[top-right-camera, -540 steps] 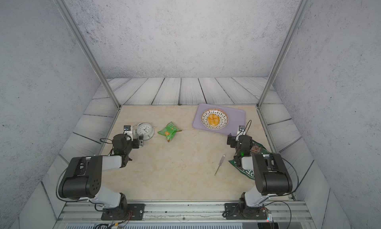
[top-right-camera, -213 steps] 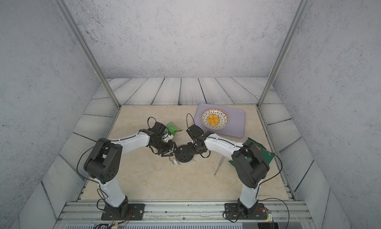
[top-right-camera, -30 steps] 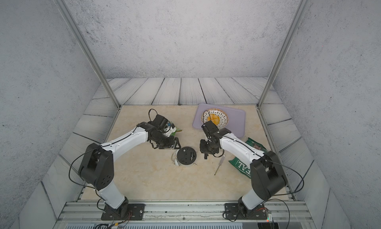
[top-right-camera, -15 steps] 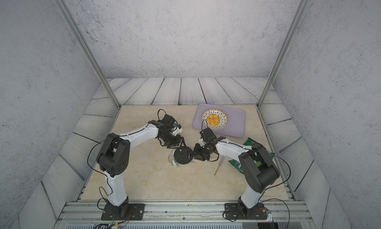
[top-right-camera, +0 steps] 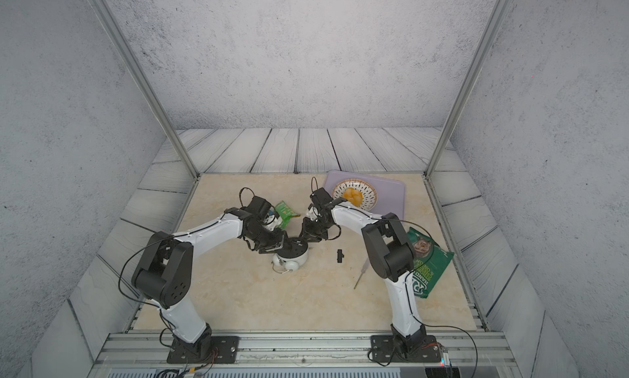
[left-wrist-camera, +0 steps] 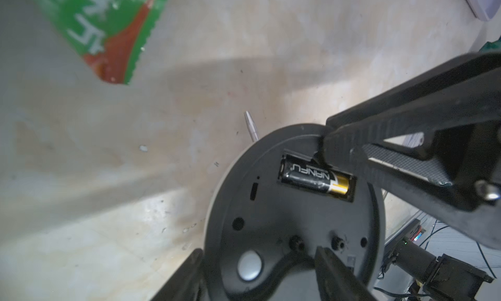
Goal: Remove the battery from the alarm
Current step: Adjust the alarm at the center of the board.
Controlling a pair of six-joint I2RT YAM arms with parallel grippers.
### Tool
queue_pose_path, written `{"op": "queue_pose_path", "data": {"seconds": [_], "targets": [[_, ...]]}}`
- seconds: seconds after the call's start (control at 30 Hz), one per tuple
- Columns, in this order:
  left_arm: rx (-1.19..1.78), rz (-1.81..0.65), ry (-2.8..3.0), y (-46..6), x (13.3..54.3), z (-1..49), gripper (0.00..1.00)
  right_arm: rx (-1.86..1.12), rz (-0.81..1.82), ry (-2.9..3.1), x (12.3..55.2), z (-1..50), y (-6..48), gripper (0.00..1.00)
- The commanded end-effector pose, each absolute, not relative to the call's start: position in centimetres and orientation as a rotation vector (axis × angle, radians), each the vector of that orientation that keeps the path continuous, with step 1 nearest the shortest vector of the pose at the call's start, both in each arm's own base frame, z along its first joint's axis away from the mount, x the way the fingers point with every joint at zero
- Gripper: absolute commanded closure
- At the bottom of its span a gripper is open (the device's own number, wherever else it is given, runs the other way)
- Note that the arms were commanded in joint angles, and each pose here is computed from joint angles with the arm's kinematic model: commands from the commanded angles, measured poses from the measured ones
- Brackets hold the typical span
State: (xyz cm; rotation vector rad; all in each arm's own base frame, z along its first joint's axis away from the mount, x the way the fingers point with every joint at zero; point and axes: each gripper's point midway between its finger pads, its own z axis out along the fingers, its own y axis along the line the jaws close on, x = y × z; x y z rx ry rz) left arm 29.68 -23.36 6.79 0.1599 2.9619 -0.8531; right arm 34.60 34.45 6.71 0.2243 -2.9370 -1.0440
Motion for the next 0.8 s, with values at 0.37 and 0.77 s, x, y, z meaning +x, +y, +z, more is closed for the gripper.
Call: {"op": "queue_pose_path", "data": {"seconds": [0.37, 0.77], "targets": [[0.187, -1.027, 2.991, -24.3, 25.8, 7.7, 0.33, 0.461, -0.615, -3.289, 33.8, 12.9, 25.7, 0.54], [0.248, -1.034, 2.977, -23.8, 24.5, 8.8, 0.13, -0.126, -0.073, -3.191, 26.4, 8.1, 10.4, 0.47]]}}
